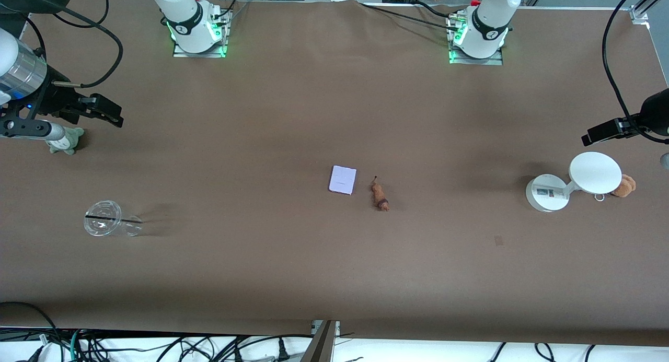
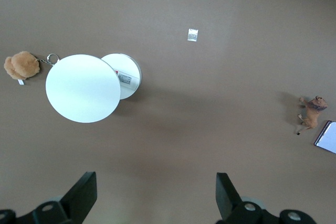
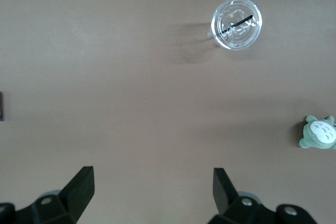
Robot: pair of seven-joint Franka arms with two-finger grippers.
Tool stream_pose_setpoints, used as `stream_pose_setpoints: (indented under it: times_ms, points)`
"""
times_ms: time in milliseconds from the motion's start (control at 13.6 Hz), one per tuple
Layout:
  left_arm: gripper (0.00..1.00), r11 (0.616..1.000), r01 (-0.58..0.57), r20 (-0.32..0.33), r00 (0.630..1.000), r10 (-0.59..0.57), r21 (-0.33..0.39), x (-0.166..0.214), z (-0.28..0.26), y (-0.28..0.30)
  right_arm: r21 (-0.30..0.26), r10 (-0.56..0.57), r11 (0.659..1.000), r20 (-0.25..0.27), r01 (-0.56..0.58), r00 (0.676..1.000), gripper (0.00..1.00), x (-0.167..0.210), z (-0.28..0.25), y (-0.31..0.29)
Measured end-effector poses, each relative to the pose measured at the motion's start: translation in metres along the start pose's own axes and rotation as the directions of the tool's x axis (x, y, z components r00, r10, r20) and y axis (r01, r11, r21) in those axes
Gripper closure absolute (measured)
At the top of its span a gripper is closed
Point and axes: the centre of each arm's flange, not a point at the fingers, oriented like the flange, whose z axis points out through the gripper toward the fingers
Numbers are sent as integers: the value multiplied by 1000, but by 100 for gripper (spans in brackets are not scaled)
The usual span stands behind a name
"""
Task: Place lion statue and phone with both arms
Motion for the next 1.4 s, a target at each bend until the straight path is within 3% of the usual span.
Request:
stream_pose_setpoints:
  times_ms: [1031,1399]
  points:
    - [0,1000,-12,24,1000,12,1,3,10,7,-5,-41,999,-4,41,999,0,-4,-1,-23]
    - [0,1000,-24,46,999,24,6,4,30,57,-4,-39,999,-4,39,999,0,-4,-1,-22]
